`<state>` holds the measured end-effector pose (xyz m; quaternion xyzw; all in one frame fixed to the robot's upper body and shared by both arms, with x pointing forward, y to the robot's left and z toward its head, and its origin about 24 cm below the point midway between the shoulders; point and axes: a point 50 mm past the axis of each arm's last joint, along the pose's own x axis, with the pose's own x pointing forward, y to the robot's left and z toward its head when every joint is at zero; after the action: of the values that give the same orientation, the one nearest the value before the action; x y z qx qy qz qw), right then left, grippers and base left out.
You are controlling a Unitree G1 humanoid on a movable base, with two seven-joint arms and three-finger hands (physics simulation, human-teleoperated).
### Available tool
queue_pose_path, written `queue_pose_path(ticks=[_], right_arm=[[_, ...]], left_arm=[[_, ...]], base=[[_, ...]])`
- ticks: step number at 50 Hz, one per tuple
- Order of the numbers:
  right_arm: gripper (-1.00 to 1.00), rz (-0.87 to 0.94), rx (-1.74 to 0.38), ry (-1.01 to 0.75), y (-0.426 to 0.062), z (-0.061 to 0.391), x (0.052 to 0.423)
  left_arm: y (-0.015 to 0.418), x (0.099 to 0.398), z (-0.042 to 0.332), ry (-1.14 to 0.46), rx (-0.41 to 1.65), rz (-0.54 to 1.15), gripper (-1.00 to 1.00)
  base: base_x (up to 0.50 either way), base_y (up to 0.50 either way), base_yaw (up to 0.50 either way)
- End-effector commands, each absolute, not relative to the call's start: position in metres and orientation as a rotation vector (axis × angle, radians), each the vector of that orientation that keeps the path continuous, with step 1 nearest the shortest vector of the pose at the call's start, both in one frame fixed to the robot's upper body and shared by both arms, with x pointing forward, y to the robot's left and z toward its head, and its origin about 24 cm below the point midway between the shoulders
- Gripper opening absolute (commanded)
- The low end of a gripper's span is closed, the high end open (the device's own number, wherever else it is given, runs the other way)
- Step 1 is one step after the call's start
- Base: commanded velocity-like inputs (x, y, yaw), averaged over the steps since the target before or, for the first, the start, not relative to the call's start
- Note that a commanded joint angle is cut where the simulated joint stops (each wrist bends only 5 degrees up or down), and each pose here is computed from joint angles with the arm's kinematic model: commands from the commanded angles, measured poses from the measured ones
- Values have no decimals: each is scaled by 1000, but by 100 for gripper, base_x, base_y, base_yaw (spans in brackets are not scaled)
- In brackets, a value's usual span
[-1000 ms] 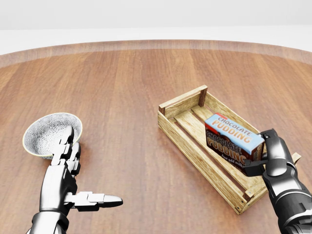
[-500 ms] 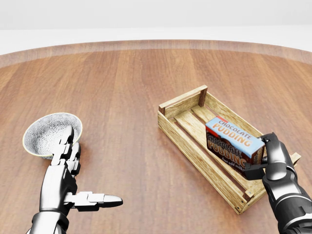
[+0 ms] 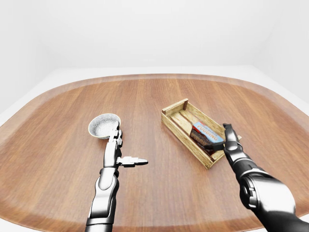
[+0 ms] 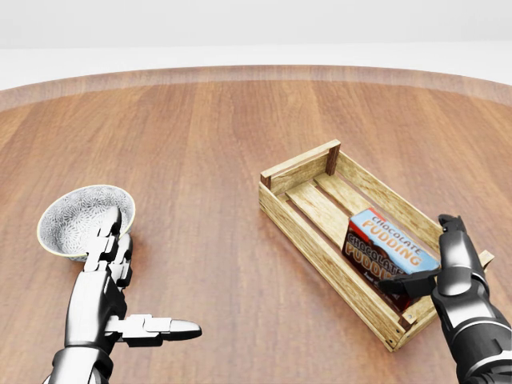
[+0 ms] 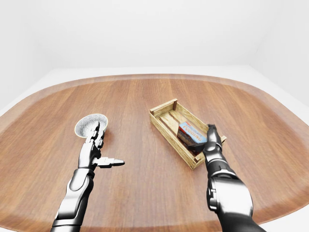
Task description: Pick up the chocolate pudding and put it in the tray.
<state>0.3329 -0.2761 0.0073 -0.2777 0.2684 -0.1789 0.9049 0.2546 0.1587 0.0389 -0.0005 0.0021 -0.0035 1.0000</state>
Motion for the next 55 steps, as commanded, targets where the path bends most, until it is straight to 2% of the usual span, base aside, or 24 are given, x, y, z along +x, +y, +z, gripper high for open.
queue_pose_path(ticks=[1, 17, 25, 30, 55], right_arm=[[100, -385, -567, 551, -277, 8, 333], [100, -388, -568, 550, -277, 6, 331], [100, -389, -540, 491, -277, 12, 335], [100, -385, -513, 426, -282, 31, 345], [100, -414, -447, 326, -293, 69, 362]], left_arm=[[158, 254, 39, 10, 4, -12, 100], [159, 254, 39, 10, 0, -7, 100], [159, 254, 39, 10, 0, -7, 100], [159, 254, 39, 10, 0, -7, 100], [159, 254, 39, 10, 0, -7, 100]], base=[[0, 0, 0], [0, 0, 0], [0, 0, 0], [0, 0, 0], [0, 0, 0]])
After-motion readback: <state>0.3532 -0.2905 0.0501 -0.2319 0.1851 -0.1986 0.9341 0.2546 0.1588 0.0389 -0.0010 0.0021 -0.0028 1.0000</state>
